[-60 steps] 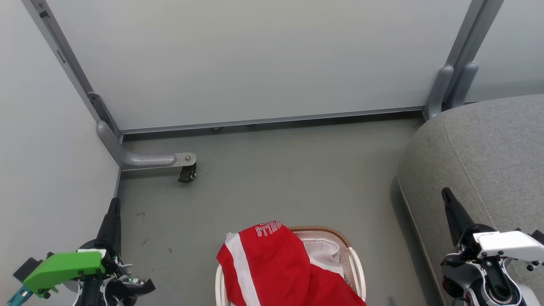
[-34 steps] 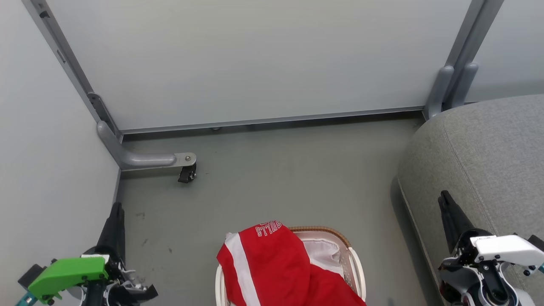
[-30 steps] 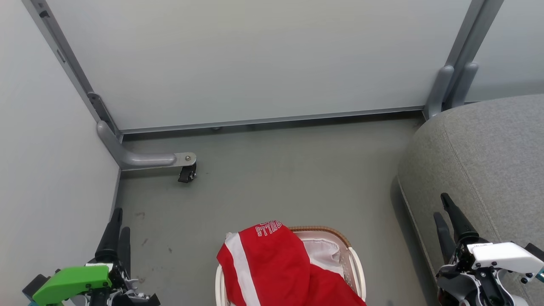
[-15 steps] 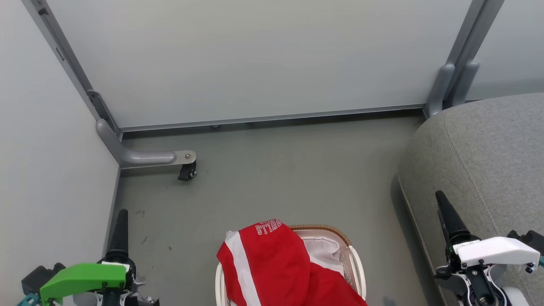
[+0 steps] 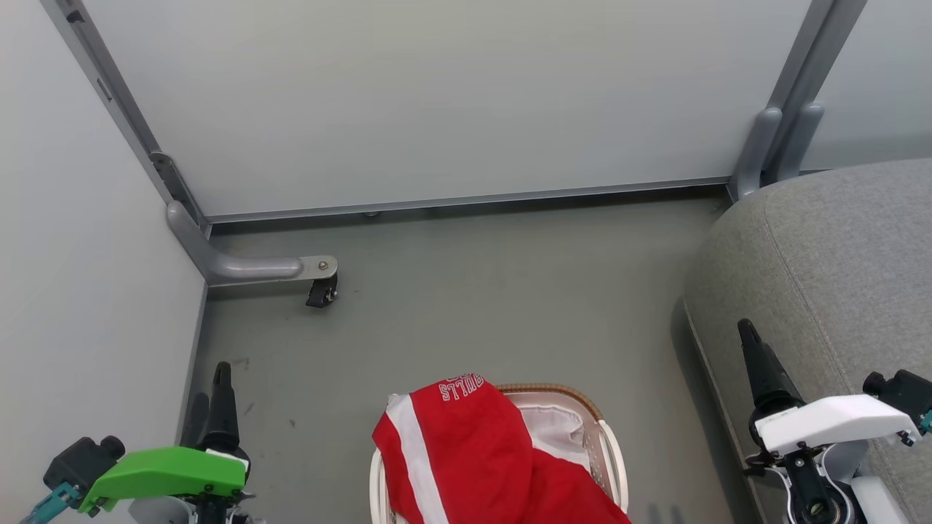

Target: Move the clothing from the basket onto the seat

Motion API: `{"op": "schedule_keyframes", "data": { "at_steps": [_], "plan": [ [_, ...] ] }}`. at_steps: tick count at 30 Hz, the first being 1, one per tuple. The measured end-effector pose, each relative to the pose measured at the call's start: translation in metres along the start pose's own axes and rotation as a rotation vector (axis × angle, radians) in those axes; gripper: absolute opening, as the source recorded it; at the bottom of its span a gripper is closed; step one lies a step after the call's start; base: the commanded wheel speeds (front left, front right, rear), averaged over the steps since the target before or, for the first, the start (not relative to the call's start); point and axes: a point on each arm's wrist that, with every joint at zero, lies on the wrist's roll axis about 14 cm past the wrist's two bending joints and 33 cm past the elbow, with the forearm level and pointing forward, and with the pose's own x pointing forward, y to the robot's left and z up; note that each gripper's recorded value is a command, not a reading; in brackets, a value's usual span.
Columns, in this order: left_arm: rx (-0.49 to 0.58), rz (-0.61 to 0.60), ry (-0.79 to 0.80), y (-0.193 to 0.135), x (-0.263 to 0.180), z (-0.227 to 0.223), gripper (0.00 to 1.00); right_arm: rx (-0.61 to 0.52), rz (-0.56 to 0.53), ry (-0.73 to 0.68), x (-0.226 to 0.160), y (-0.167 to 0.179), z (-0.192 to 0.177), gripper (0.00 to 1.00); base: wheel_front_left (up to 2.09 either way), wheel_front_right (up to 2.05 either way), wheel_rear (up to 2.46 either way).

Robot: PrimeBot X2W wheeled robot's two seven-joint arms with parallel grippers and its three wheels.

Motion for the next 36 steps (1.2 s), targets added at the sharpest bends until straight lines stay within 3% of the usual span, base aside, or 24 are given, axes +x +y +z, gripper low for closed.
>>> {"op": "schedule_keyframes", "data": {
  "at_steps": [36],
  "plan": [
    [0.534, -0.039, 0.036, -0.001, -0.001, -0.019, 1.0, -0.531, 0.103, 0.01, 0.004, 0.02, -0.014, 1.0, 0.0, 0.0, 0.0]
  ]
}}
